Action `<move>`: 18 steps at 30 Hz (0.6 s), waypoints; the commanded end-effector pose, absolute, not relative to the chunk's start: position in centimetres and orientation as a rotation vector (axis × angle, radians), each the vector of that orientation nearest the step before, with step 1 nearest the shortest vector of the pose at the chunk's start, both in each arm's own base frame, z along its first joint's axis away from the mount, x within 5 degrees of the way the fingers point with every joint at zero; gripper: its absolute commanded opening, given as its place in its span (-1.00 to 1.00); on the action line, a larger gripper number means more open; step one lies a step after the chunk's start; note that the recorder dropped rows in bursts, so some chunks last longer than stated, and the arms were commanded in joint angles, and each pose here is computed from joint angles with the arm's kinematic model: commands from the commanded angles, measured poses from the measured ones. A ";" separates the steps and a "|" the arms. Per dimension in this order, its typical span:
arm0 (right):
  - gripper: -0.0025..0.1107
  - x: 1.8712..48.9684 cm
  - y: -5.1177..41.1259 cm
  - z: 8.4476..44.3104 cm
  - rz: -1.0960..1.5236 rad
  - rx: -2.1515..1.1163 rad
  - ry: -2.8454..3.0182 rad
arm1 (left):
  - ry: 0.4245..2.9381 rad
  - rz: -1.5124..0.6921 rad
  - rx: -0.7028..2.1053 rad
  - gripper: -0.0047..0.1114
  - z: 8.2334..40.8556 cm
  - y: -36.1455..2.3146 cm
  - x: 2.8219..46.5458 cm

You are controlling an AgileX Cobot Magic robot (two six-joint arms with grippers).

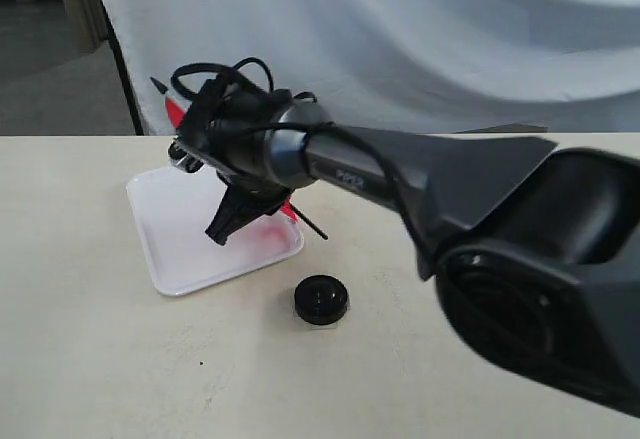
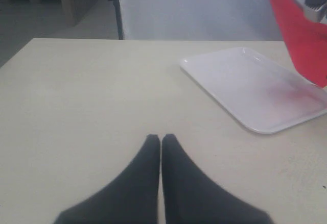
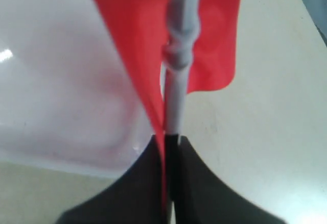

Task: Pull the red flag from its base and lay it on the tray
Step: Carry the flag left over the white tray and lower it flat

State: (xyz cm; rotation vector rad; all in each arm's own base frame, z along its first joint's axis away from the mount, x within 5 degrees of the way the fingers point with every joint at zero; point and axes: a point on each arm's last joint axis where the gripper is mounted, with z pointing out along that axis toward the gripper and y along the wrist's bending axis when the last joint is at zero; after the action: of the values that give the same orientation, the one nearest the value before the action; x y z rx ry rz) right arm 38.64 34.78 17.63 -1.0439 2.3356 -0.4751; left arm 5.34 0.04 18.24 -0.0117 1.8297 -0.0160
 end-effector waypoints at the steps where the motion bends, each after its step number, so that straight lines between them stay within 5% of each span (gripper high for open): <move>1: -0.96 39.7 36.3 16.9 -0.514 -1.059 2.306 | 1.827 -0.017 -0.017 -0.89 18.2 0.0 5.3; 18: -0.96 41.0 37.5 13.1 -0.533 -1.076 2.311 | 1.827 -0.017 -0.017 -0.89 18.2 0.0 5.3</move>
State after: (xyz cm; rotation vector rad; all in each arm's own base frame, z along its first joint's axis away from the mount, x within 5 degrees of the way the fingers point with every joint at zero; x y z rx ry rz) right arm 40.69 37.68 12.85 -1.0883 2.3154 -0.5291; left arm 5.34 0.04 18.24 -0.0117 1.8297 -0.0160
